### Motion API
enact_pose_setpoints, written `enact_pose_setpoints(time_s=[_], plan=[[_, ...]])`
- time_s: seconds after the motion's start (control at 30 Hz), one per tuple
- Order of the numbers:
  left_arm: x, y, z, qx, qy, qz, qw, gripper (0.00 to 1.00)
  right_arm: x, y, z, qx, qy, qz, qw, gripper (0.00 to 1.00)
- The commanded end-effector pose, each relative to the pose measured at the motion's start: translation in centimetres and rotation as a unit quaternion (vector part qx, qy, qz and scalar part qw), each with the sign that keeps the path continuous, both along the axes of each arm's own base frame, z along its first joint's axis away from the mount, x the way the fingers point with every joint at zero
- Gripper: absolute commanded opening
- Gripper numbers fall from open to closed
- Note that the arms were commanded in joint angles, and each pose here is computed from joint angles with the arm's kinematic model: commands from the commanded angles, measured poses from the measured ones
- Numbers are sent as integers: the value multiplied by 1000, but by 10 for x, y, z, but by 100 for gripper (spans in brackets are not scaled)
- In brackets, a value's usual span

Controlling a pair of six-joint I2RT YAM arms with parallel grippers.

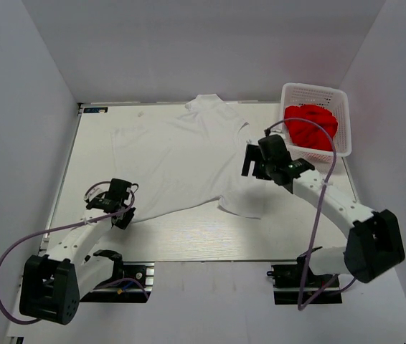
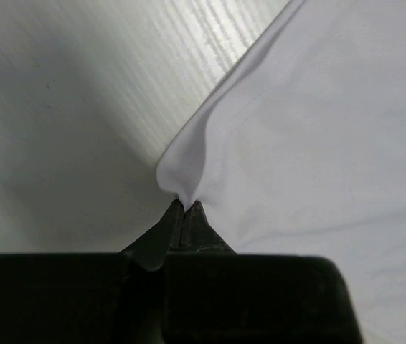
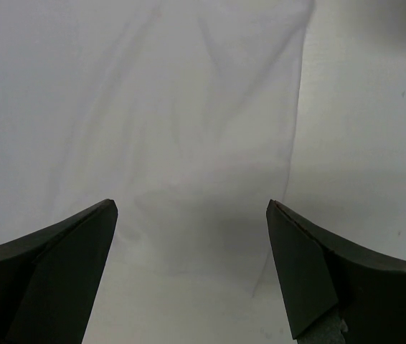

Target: Fold and stack the t-shirts

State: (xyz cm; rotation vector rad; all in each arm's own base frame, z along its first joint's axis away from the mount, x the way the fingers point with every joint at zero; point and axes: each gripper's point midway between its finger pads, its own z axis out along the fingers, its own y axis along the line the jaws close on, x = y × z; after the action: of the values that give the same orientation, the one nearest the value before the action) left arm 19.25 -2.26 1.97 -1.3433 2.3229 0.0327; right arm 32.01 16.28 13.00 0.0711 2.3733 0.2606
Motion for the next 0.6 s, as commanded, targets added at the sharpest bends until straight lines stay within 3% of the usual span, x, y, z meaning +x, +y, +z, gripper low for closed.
enact_pose_setpoints(time_s=[0.0,0.13,0.47,0.57], plan=[[16,4,13,15,-48,-15,999,0,-64,-12,-36,-40,94,-12,995,90],[18,6,14,21,-52,-17,998,0,-103,-19,-78,-75,165,-13,983,89],[6,9,9,24,-45,-16,999,0,-97,-11,-123,-88,180,-4,980,79],[3,11,10,30,-38,-15,999,0,-99,-13,-131,-101,195,-11,976,55]])
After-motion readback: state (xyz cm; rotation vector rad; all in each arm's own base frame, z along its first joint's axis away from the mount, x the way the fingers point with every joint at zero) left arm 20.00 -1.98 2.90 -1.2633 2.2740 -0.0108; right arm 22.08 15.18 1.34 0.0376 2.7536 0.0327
